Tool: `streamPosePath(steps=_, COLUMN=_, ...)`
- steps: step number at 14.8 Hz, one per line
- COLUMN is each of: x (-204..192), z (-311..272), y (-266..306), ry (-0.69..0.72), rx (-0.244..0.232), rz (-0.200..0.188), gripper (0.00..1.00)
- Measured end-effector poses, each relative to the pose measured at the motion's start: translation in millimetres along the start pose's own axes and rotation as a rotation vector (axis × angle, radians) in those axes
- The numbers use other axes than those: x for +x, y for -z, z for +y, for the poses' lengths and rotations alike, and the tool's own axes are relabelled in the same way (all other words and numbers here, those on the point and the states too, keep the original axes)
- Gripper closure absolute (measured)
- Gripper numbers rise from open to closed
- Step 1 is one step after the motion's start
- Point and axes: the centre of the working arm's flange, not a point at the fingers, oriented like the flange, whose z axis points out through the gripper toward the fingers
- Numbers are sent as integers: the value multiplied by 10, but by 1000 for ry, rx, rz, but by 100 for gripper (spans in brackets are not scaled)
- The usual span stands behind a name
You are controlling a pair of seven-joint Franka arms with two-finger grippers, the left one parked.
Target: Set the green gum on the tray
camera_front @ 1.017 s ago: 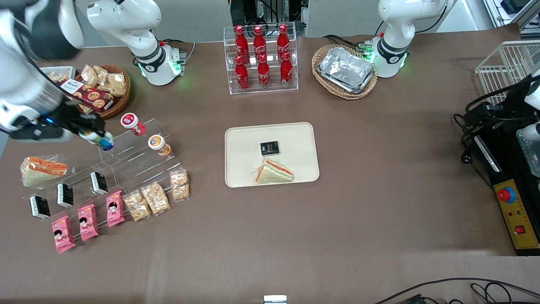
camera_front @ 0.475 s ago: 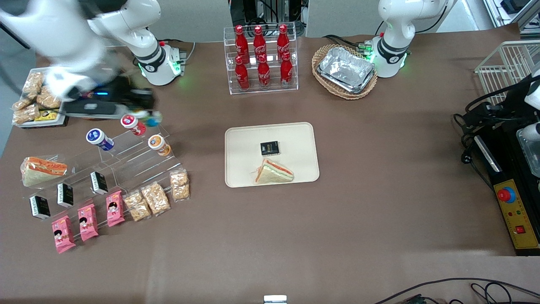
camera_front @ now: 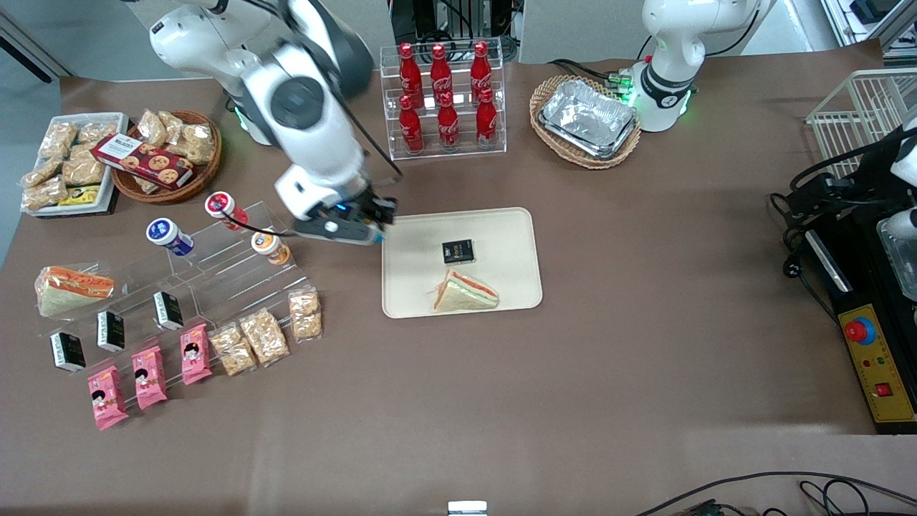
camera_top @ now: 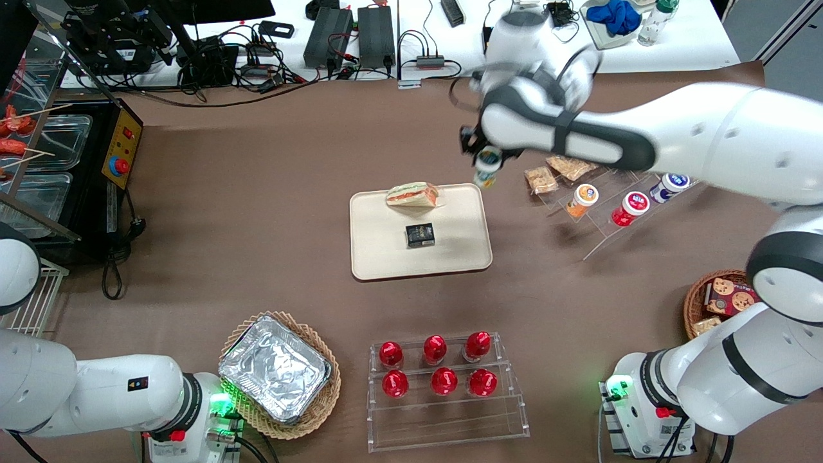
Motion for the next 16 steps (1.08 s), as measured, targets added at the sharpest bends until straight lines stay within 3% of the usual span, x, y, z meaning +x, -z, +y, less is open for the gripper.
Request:
streamPosePath(steps=5, x=-433, z=-73, y=-1200, ry=11, rx=0, rz=8, gripper=41)
streamPosePath(steps=16, x=-657, z=-83, y=-2120, ry=13, rx=6, rz=21, gripper=38)
